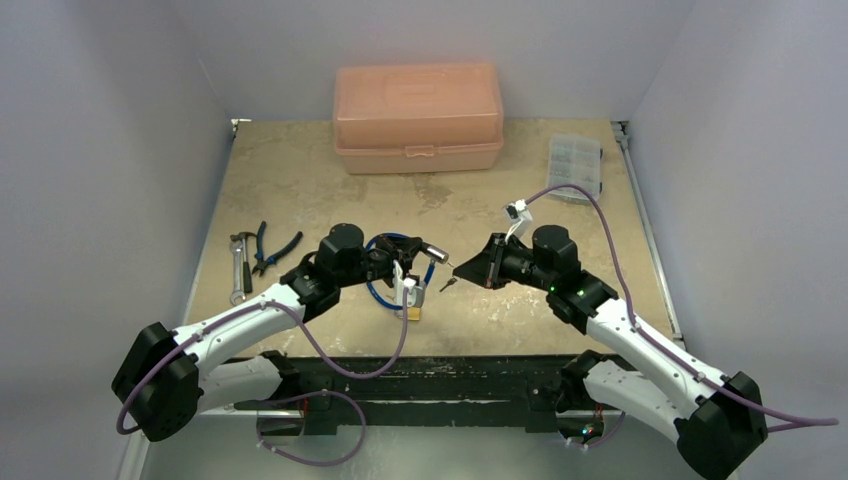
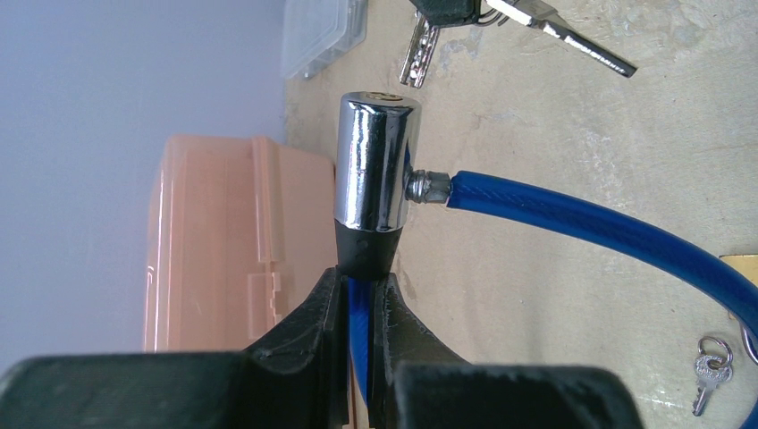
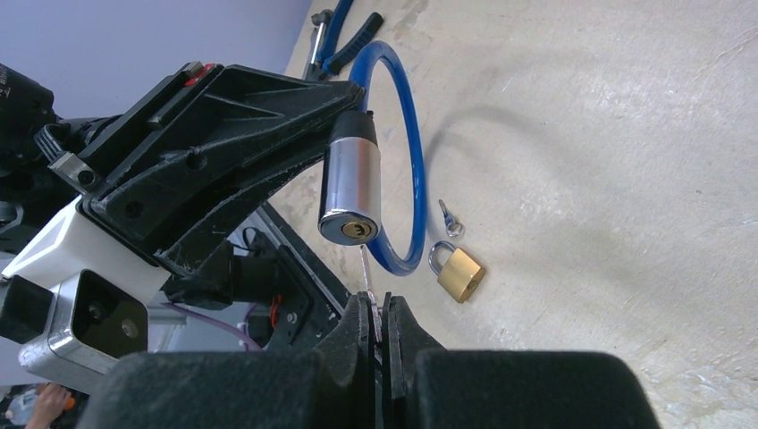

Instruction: Unlock with the key

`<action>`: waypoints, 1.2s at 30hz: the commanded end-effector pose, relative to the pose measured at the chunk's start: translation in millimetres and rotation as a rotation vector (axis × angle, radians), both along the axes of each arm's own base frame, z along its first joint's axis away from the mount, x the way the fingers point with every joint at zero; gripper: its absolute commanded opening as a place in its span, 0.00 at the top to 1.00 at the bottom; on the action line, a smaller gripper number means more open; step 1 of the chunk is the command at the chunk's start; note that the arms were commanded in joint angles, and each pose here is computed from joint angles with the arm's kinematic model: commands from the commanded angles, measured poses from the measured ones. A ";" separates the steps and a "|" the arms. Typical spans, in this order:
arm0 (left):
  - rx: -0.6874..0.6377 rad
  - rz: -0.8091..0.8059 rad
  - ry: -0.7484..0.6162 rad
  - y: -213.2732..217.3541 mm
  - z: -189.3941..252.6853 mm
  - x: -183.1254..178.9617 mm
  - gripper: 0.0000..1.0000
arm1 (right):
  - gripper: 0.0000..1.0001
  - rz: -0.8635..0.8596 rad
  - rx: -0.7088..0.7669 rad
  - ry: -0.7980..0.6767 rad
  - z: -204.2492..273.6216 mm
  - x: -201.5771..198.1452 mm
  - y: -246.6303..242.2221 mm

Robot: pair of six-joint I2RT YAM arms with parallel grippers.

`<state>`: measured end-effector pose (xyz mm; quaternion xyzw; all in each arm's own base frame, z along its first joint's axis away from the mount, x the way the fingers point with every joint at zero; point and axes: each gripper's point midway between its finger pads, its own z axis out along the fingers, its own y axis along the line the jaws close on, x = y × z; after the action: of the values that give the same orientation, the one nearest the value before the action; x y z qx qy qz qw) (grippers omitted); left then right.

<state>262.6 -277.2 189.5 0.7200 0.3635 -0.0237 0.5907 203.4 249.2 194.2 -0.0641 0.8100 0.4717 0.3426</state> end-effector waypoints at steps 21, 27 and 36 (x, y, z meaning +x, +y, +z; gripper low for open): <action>-0.045 -0.032 -0.075 -5.0 21.4 -2.4 1.00 | 1.00 -0.004 0.061 -0.092 35.2 9.1 2.6; -0.037 -0.030 -0.076 -4.3 19.4 -1.9 1.00 | 1.00 0.003 0.073 -0.099 37.9 9.6 4.9; -0.044 -0.032 -0.075 -5.1 20.0 -2.1 1.00 | 1.00 0.013 0.080 -0.097 36.9 11.6 8.3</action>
<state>262.7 -276.9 189.0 0.7242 0.3561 -0.0176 0.5903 209.3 250.5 203.1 -0.0648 0.7984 0.4798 0.3580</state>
